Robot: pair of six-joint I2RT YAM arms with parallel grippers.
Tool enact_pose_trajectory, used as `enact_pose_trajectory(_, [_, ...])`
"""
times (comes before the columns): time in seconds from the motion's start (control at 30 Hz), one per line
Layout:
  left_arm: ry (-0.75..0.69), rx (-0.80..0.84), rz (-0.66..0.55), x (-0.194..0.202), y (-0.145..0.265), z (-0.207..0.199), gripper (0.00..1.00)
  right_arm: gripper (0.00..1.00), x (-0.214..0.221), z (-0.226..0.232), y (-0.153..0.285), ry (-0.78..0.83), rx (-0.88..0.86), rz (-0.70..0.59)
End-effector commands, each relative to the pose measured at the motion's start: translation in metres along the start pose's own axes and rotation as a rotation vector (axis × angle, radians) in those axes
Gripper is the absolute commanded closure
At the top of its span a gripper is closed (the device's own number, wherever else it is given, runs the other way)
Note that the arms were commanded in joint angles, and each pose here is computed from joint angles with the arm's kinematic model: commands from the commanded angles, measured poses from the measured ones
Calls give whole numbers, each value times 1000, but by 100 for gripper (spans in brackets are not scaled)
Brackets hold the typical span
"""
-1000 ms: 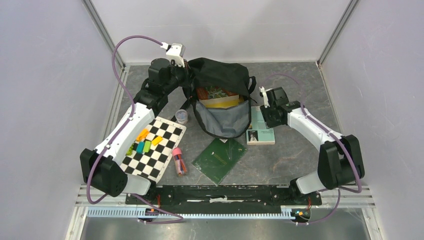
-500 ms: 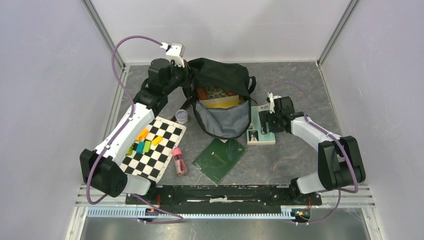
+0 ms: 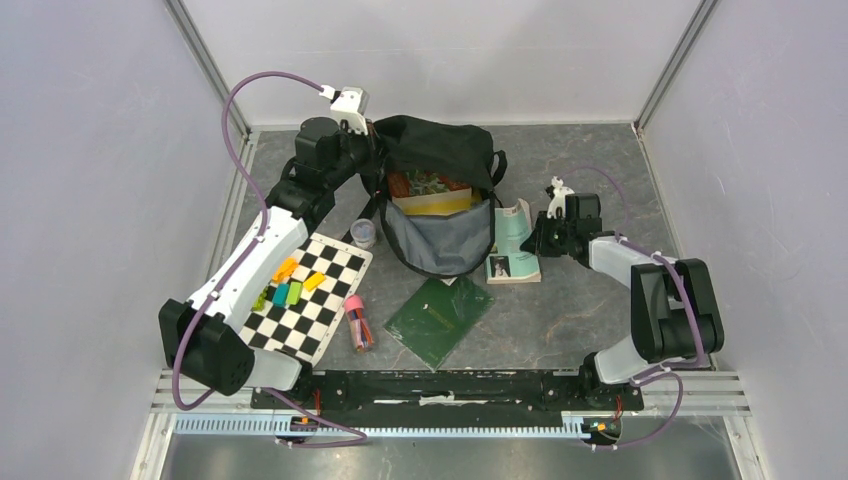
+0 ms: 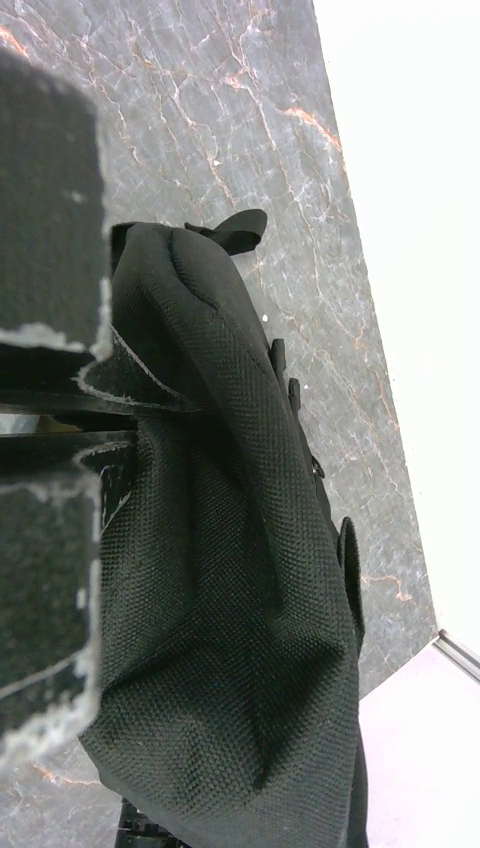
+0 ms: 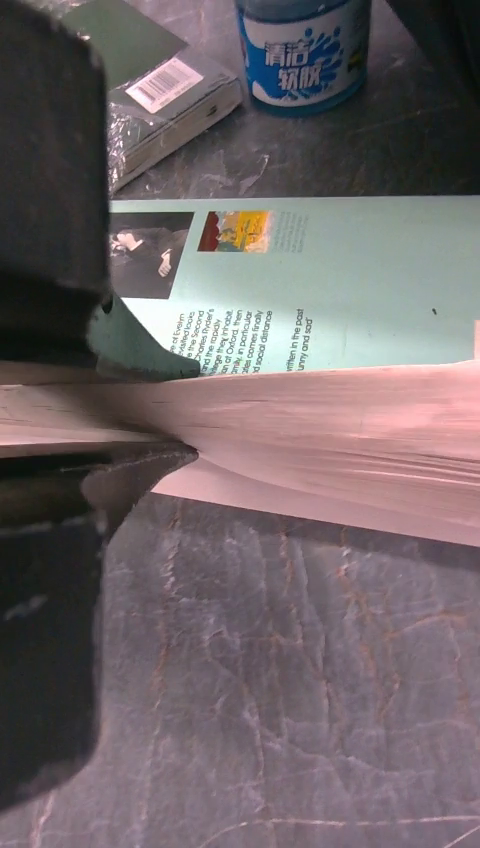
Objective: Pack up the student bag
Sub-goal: Pick up the book from the center of the board.
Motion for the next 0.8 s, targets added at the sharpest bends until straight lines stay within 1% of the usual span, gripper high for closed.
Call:
enact_pose_trajectory(0.0, [-26, -13, -74, -18, 13, -1, 90, 100, 9, -2, -8, -16, 41, 24])
enact_pose_trajectory(0.03, [-26, -13, -74, -18, 13, -1, 87, 100, 5, -3, -5, -22, 61, 0])
enact_pose_trajectory(0.07, [-27, -10, -75, -19, 14, -2, 82, 100, 2, -4, 1, -26, 84, -26])
enact_pose_trajectory(0.17, [-45, 12, -88, -24, 19, -5, 71, 100, -14, -6, 21, -29, 156, -126])
enact_pose_trajectory(0.33, [-79, 69, -100, -26, 34, -11, 37, 100, -54, -1, 66, 7, 259, -292])
enact_pose_trajectory(0.47, [-76, 125, -74, -17, 45, -16, 24, 100, -80, 9, 98, 29, 265, -400])
enact_pose_trajectory(0.63, [-106, 208, -26, -12, 65, -24, 3, 100, -116, 24, 145, 54, 289, -559])
enact_pose_trajectory(0.67, [-114, 222, -24, -12, 71, -26, 1, 100, -124, 28, 155, 64, 286, -592])
enact_pose_trajectory(0.77, [-123, 259, -13, -10, 86, -31, 0, 100, -147, 41, 185, 93, 260, -675])
Point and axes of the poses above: each gripper's point midway between its finger pads, its own y axis back along the fingers, its own z axis along the line the jaws close on, x = y × z, the point moved 8 cm from there along y, back along the fingers, and after that the axes turned 5 degrees about y, right-handed, at the moved point
